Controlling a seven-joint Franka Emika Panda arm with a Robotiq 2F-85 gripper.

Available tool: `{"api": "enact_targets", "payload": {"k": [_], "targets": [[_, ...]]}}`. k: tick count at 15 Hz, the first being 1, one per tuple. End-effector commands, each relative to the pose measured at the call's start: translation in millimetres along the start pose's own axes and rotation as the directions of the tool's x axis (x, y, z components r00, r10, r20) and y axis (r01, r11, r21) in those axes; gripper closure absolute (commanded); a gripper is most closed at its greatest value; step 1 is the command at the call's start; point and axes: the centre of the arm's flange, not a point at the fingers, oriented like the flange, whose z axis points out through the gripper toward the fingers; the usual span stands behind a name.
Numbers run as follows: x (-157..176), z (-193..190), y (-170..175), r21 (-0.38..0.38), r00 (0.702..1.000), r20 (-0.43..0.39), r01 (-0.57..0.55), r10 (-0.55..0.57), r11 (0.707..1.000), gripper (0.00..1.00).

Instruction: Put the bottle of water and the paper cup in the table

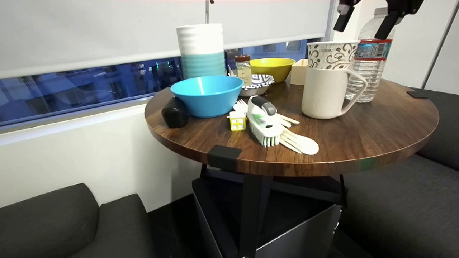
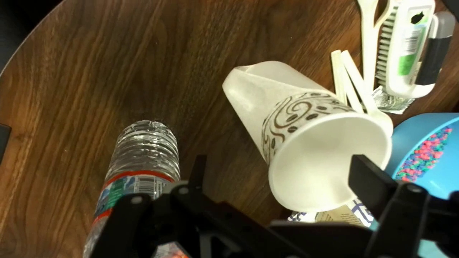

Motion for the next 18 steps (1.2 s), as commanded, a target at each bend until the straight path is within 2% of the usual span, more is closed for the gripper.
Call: {"api": "enact_targets", "payload": {"k": [1,2,3,5,12,14,18], "targets": [[6,14,-1,0.029,0.998,0.006,-0.061,0.061,0.998,0.06],[7,16,-1,0.033,0.998,0.007,-0.069,0.069,0.997,0.14],[8,17,-2,0.038,0.997,0.005,-0.075,0.075,0.996,0.28],[9,18,-3,0.043,0.996,0.001,-0.085,0.085,0.995,0.44],[12,20,-2,0.049,0.994,-0.006,-0.108,0.109,0.993,0.93],[13,17,0,0.054,0.993,-0.015,-0.119,0.120,0.991,1.00],[16,10,2,0.072,0.990,-0.034,-0.133,0.136,0.989,0.99]]}}
